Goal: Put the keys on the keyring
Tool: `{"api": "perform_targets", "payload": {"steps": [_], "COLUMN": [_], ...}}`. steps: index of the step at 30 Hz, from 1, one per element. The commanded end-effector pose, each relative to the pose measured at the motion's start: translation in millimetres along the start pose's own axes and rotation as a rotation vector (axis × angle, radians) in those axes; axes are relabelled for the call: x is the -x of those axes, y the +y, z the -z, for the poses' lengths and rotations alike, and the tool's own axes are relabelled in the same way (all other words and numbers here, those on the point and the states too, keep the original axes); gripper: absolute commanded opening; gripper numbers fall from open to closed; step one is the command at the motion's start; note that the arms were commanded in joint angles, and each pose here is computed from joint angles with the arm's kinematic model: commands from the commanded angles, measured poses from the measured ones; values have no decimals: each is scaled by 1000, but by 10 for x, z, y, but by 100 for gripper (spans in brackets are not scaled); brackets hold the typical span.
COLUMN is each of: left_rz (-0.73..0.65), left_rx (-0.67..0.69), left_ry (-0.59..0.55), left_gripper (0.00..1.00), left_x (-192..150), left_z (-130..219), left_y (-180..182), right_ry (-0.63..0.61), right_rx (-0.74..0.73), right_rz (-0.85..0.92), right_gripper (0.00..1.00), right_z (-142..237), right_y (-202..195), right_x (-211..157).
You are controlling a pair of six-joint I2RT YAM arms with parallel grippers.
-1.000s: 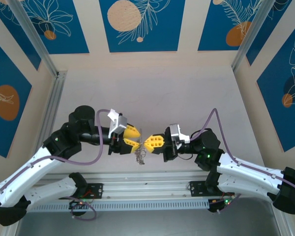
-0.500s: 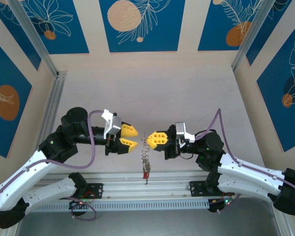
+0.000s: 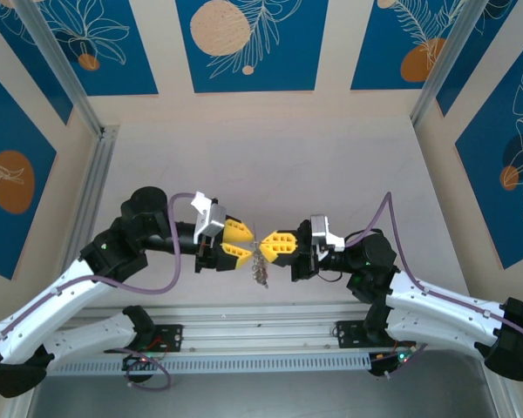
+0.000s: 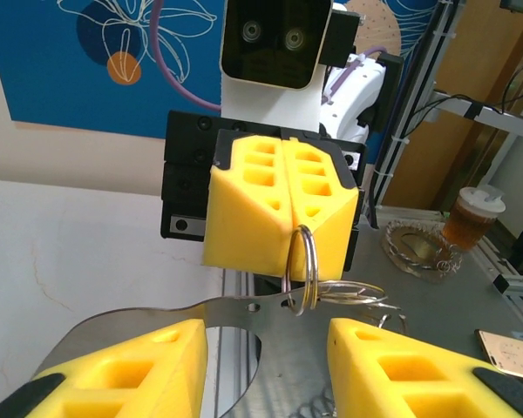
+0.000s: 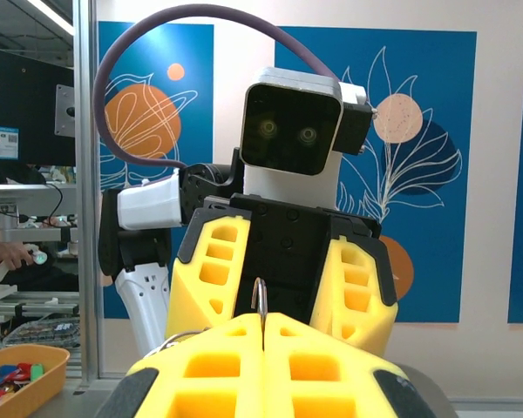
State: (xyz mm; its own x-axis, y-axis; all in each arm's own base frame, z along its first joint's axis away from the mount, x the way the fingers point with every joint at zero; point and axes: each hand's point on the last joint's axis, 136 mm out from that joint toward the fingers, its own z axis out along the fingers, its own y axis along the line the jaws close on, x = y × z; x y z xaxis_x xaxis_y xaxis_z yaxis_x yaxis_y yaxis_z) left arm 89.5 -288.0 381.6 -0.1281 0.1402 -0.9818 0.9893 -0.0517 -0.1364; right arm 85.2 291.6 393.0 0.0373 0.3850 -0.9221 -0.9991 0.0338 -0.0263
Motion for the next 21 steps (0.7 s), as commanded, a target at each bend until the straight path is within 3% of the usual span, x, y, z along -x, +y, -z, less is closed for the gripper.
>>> {"api": "perform_targets", "payload": {"steps": [1,15,21], "left_rz": [-56,-78,-68], "left_rx": [-27,-33,-18], "left_ry": [-35,-46,-28], "left_gripper": [41,39,25], "left_x": [147,244,190], "left_z": [27,60,29], "left_y": [-100,-157,-116], "right_ry": [-50,-35,-39], "right_rx": [-22,-35,-32], "right_rz": [11,1,-3], "right_gripper": [0,0,0], "right_z": [1,0,-3], "right_y": [-18,-45,-41], "right_x": [142,89,96]}}
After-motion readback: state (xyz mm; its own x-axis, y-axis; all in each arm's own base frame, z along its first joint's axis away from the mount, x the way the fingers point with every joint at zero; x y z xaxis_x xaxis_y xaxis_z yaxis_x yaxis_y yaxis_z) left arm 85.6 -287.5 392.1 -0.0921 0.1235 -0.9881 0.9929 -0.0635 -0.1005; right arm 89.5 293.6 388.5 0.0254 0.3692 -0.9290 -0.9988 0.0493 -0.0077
